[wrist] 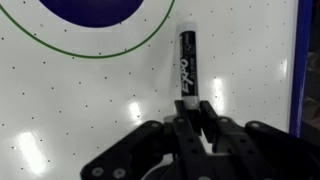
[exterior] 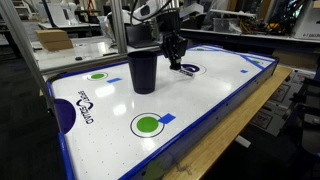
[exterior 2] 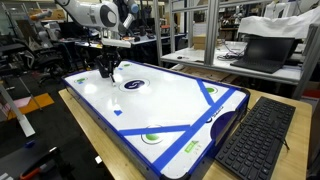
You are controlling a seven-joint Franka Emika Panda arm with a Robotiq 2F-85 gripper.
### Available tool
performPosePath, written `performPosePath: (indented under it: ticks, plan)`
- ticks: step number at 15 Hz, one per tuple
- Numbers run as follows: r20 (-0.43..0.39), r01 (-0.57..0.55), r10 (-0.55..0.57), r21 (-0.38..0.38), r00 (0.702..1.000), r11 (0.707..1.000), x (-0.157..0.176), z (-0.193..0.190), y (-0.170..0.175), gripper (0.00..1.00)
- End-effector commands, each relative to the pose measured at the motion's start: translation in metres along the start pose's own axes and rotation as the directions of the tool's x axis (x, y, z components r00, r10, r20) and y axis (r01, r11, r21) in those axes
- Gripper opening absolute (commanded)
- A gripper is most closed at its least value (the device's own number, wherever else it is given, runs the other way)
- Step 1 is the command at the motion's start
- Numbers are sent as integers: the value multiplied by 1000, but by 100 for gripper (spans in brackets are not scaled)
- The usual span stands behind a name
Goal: Take the black marker out of the black cup
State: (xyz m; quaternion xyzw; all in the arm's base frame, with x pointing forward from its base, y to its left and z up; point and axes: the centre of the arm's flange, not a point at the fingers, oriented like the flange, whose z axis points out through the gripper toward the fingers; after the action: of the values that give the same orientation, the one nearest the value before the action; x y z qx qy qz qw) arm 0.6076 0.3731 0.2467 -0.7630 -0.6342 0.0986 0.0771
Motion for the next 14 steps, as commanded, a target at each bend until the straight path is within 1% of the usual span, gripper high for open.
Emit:
performPosePath:
  ticks: [1,2,3,7,8,9,11,14]
  plan:
    - [-28,-10,9,-27,1000,1000,5,-12,0,50]
    - [-44,-4,3,-32,999,999,5,-16,-1,56]
    - [-55,0,-2,-41,998,999,6,-19,-2,65]
    - [-147,42,-54,-87,988,995,9,-40,-7,92]
    - [-164,52,-68,-104,984,993,10,-47,-9,98]
    - [-179,57,-78,-118,981,991,10,-54,-10,100]
    - [-196,66,-95,-149,976,987,10,-68,-14,100]
    - [-197,69,-104,-178,975,982,12,-84,-18,100]
